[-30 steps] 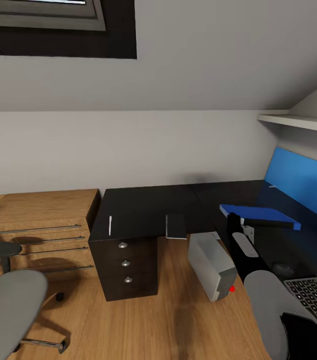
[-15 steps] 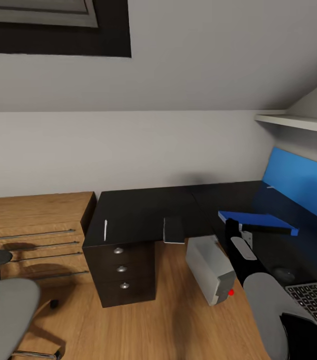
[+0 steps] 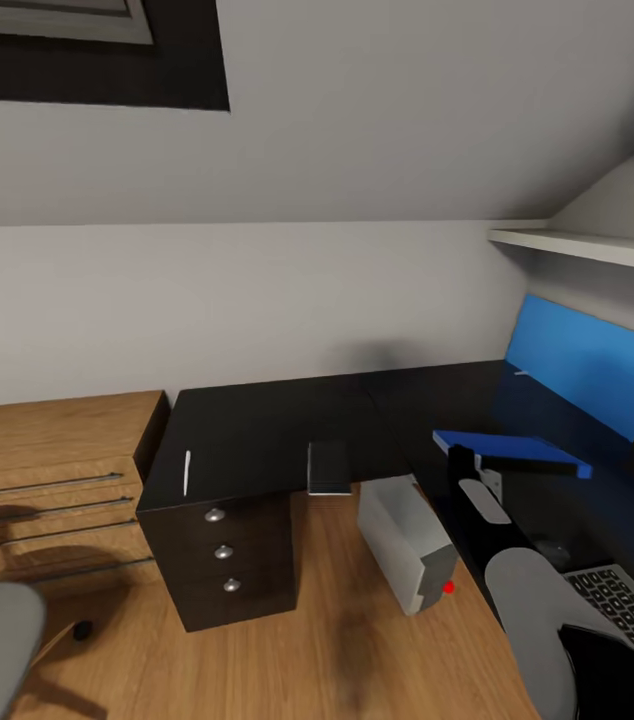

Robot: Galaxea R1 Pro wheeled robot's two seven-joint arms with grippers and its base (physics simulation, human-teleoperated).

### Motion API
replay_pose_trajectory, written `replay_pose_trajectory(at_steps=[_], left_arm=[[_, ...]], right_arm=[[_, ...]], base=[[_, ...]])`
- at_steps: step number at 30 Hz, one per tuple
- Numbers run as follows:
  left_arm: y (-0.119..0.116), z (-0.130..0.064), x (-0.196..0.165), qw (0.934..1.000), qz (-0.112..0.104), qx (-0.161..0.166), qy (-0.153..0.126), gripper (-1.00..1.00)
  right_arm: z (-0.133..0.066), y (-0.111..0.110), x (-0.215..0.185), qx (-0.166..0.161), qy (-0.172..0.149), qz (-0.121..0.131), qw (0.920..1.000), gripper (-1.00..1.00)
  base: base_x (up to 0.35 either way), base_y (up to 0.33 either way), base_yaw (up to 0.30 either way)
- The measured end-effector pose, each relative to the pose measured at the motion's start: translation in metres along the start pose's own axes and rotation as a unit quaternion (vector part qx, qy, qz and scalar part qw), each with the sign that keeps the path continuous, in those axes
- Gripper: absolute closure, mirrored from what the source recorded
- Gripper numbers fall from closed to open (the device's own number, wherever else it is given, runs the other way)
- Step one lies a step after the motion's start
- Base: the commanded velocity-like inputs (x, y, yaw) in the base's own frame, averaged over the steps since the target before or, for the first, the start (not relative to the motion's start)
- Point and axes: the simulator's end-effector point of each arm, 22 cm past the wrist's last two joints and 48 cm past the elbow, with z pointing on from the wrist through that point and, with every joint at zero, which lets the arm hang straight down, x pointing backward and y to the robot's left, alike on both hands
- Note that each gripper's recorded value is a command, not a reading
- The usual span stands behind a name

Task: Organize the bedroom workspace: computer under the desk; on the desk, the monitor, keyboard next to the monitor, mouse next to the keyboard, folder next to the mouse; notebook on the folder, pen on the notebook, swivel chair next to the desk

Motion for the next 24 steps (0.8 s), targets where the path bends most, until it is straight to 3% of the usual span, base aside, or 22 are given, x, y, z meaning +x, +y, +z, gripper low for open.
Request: replay_pose_trajectory(at_steps=[12, 16, 24], left_arm=[[-0.002, 0.0, -0.009, 0.9999, -0.005, 0.002, -0.009, -1.0], [-0.007, 0.001, -0.028, 0.9995, -0.016, 0.006, -0.028, -1.0], [-0.009, 0.01, -0.027, 0.9993, -0.02, 0.005, -0.032, -1.0]], right_arm=[[0.0, -0.006, 0.002, 0.005, 0.002, -0.002, 1.0, 1.0], [0.001, -0.001, 0.001, -0.008, 0.001, -0.002, 1.0, 1.0], [0.006, 0.002, 0.001, -0.04, -0.001, -0.003, 0.9992, 1.0]], base=[[0.113, -0.011, -0.001], [0.004, -0.001, 0.0], [0.0, 0.0, 0.0]])
